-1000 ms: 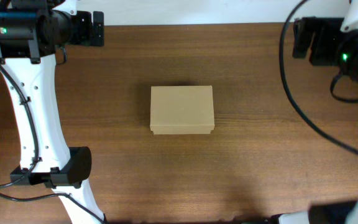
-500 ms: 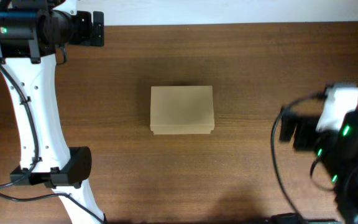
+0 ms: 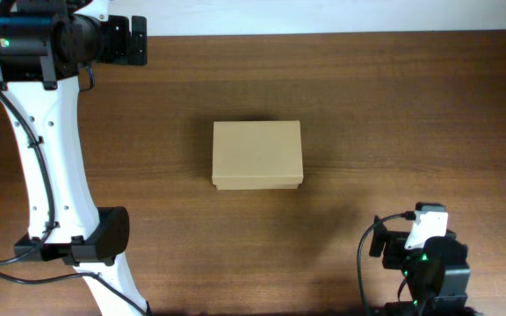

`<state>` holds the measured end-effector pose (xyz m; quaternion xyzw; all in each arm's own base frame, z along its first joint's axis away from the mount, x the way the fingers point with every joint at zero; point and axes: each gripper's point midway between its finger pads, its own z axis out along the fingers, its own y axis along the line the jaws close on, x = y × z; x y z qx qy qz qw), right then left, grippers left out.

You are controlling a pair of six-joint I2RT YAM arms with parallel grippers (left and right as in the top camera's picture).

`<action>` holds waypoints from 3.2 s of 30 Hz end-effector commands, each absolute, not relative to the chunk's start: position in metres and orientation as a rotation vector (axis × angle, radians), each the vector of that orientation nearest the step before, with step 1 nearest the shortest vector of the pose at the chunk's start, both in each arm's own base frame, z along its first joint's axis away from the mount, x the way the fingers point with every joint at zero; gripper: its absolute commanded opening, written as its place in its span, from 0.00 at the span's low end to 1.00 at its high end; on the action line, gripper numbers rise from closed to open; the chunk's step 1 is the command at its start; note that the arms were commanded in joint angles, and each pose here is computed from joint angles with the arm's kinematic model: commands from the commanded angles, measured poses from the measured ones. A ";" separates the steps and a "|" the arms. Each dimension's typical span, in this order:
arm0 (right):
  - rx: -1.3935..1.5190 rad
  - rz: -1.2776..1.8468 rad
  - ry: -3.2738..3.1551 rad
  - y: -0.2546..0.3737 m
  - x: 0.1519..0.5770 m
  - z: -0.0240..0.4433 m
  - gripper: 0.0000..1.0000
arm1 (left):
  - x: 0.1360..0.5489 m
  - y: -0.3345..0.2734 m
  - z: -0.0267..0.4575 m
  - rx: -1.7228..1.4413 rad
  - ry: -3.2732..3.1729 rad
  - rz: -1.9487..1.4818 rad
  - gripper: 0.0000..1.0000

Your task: Pack container

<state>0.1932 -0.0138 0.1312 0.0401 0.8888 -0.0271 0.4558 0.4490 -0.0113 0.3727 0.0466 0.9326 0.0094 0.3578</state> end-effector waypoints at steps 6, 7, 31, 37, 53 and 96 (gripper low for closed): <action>0.118 -0.086 2.209 -0.018 0.187 0.086 0.99 | 0.449 -0.010 0.377 0.127 2.391 0.036 0.99; 0.118 -0.087 2.212 -0.018 0.187 0.082 0.99 | 0.449 -0.010 0.377 0.127 2.391 0.036 0.99; 0.118 -0.083 2.168 -0.018 0.190 0.075 0.99 | 0.449 -0.010 0.377 0.127 2.391 0.036 0.99; 0.118 -0.083 2.168 -0.018 0.190 0.075 0.99 | 0.449 -0.010 0.377 0.126 2.391 0.037 0.99; 0.118 -0.083 2.168 -0.018 0.190 0.075 0.99 | 0.376 -0.010 0.469 0.119 2.159 0.039 0.99; 0.118 -0.083 2.168 -0.018 0.190 0.075 0.99 | 0.245 -0.026 0.323 0.140 1.549 -0.011 0.99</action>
